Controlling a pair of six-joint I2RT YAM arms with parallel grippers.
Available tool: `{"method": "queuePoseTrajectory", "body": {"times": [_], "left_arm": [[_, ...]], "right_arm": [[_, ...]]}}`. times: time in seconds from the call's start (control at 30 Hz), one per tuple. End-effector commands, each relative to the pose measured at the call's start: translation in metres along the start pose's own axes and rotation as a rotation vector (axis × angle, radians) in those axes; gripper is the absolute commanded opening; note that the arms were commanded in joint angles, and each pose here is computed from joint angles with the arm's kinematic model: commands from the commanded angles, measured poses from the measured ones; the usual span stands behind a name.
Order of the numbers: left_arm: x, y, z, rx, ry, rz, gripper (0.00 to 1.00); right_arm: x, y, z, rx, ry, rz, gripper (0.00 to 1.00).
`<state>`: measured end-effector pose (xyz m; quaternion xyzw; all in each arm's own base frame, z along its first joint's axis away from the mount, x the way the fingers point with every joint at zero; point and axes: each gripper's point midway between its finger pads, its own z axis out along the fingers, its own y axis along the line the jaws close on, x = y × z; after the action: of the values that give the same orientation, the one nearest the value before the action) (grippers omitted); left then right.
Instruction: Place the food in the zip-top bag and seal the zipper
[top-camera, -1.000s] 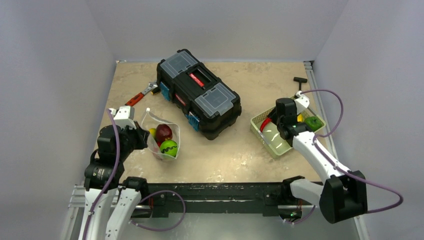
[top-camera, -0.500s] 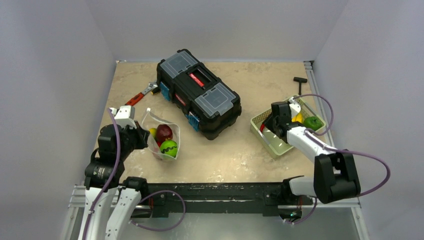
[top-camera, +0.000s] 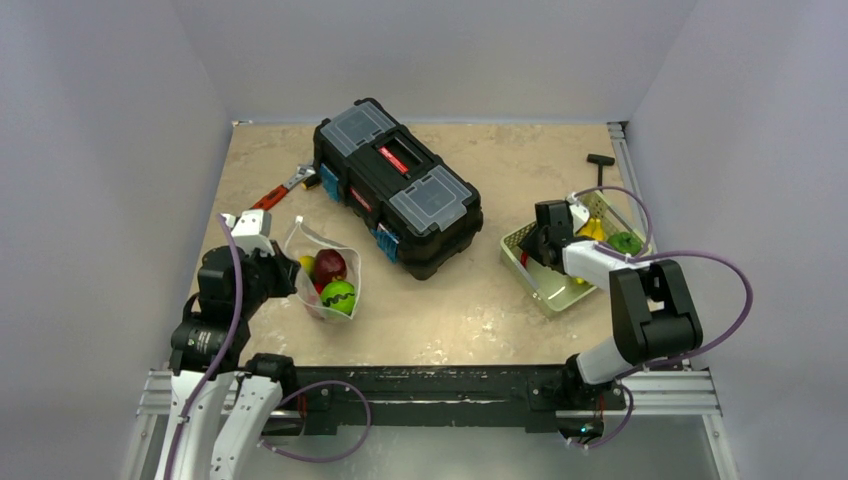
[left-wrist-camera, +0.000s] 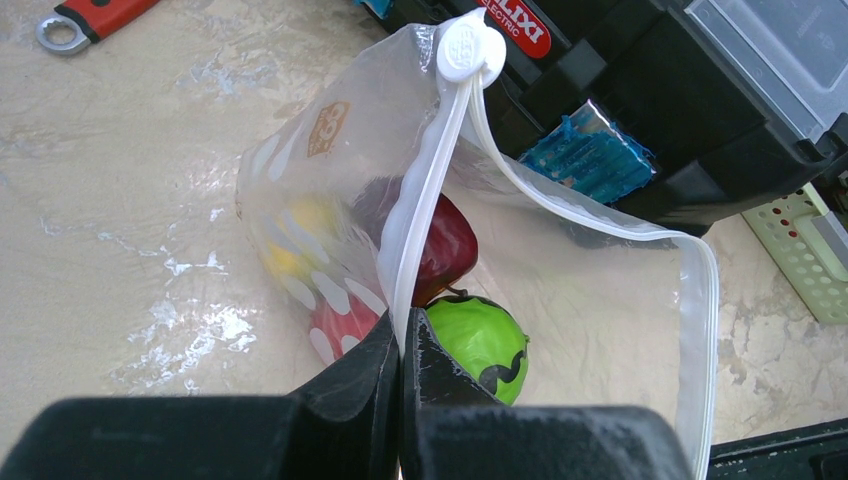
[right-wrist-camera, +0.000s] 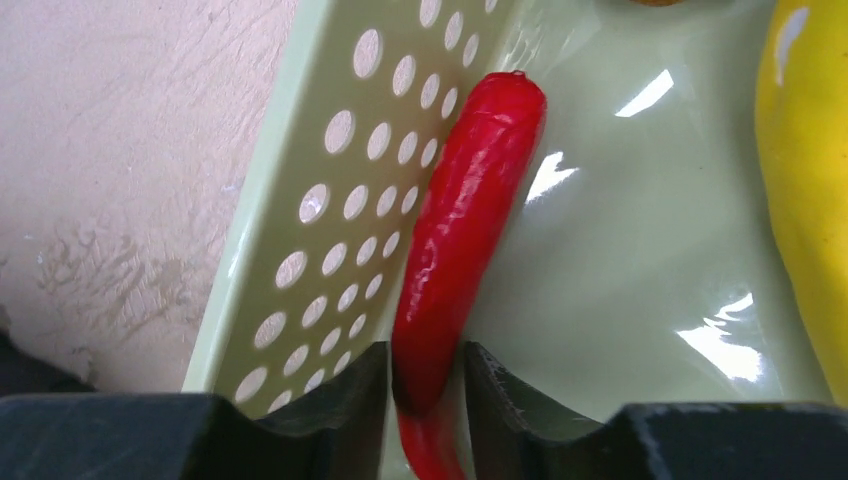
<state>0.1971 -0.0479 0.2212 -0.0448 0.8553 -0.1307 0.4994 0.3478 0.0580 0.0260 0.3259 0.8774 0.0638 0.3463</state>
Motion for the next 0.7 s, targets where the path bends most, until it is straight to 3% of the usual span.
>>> {"method": "queuePoseTrajectory", "body": {"times": [0.0,0.4,0.67], "left_arm": [[-0.013,-0.006,-0.003,0.025,-0.042,0.004,0.0],[-0.013,-0.007,-0.002,0.031,-0.038,0.005,0.0],[-0.012,-0.008,-0.002,0.033,-0.036,0.003,0.0]], "right_arm": [[0.001,-0.005,0.005,0.038,0.019,0.005,0.31],[-0.032,-0.025,-0.025,0.114,-0.139,0.018,0.2],[-0.069,-0.013,-0.067,0.036,-0.273,0.008,0.03]]}}
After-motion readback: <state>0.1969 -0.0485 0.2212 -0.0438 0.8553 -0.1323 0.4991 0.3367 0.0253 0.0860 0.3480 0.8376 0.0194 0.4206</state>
